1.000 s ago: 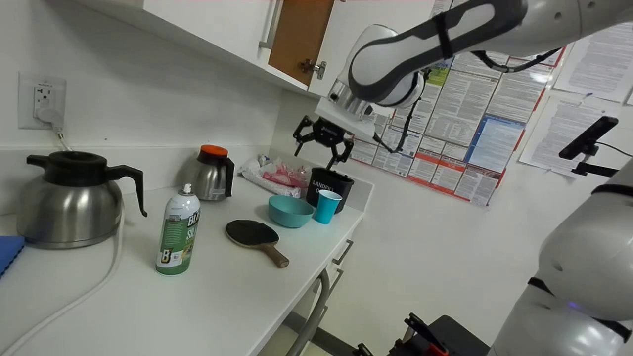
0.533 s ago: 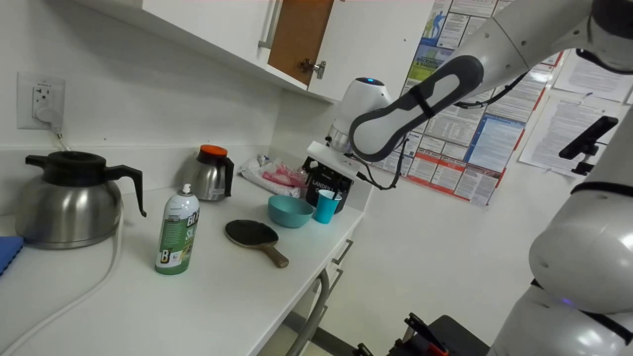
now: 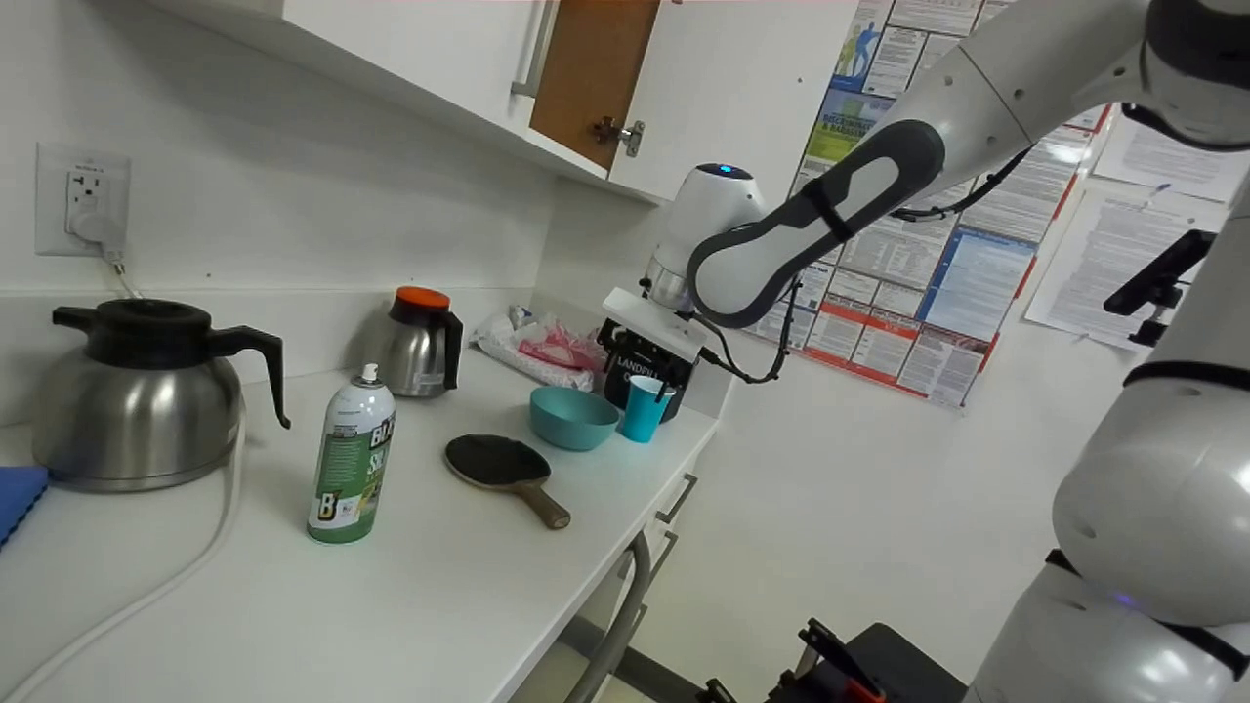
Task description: Put the green bowl in the open upper cabinet
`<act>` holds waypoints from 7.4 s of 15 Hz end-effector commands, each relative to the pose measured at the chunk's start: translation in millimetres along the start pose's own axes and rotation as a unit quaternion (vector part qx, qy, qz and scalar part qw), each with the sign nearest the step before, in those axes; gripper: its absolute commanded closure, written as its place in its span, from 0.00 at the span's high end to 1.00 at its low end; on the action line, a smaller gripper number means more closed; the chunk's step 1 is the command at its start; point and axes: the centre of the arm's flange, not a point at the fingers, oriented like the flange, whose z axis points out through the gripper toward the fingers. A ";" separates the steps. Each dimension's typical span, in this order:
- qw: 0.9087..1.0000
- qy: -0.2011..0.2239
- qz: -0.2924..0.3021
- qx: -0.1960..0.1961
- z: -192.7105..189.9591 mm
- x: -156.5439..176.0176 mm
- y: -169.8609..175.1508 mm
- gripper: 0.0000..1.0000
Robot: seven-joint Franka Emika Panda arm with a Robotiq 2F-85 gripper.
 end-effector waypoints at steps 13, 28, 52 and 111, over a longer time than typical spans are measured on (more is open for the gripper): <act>0.993 -0.060 0.102 -0.019 142.7 64.4 -37.0 1.00; 0.991 -0.049 0.124 -0.028 165.9 71.3 -39.2 0.00; 0.984 0.046 0.104 0.134 -145.6 133.2 4.6 0.01; 0.983 0.017 0.014 0.180 -293.0 193.4 -243.1 0.98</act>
